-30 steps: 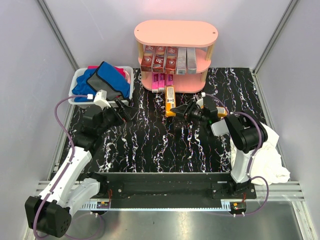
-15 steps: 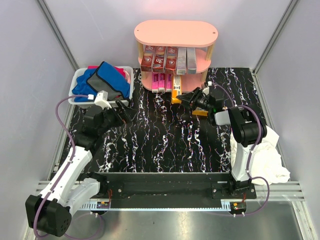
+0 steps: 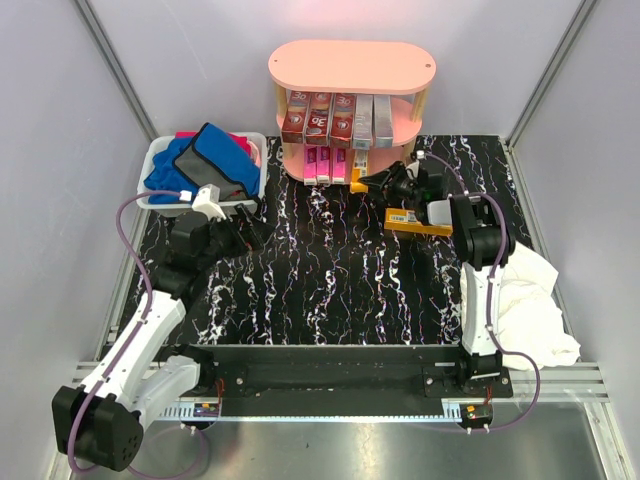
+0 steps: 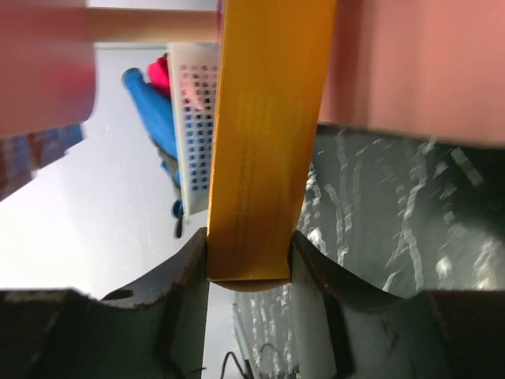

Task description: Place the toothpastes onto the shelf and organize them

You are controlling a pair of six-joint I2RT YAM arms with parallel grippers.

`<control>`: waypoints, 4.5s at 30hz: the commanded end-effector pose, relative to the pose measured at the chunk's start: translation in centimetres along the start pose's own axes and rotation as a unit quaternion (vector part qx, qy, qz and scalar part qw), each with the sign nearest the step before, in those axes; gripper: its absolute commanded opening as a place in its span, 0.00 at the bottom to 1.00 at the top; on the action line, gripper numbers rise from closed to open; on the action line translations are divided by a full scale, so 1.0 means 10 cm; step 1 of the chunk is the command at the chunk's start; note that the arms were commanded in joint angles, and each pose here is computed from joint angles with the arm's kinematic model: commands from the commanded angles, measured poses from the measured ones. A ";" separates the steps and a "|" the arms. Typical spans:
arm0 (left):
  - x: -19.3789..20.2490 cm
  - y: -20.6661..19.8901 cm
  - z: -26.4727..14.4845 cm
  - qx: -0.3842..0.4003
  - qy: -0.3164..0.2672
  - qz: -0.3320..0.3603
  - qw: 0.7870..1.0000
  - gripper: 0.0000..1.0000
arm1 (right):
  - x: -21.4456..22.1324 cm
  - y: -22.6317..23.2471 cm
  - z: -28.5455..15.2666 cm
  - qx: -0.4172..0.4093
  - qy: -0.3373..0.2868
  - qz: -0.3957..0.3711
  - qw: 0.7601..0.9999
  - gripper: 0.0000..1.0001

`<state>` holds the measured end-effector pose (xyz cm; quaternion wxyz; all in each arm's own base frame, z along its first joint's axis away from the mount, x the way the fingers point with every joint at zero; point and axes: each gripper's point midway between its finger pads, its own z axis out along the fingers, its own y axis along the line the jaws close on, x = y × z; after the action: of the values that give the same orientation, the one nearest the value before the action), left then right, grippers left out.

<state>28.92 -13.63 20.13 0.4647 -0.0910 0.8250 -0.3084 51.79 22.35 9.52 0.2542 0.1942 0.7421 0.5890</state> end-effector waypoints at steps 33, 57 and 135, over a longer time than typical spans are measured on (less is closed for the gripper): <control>0.18 0.06 0.03 0.008 0.027 0.003 1.000 0.99 | 0.03 -0.47 0.12 0.064 0.032 -0.028 0.997 0.97; 0.02 -0.25 -0.11 0.049 0.018 0.019 0.998 0.99 | 0.65 0.60 -1.18 0.078 -0.046 -0.123 0.988 1.00; 1.70 -2.74 2.64 0.175 0.137 0.284 0.933 0.39 | 0.89 2.04 -3.29 0.134 -0.336 -0.261 0.895 0.96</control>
<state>38.43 -52.44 3.60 0.3661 0.2907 0.8562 -0.2198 24.77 7.02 31.89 0.5794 0.2192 0.7281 0.2937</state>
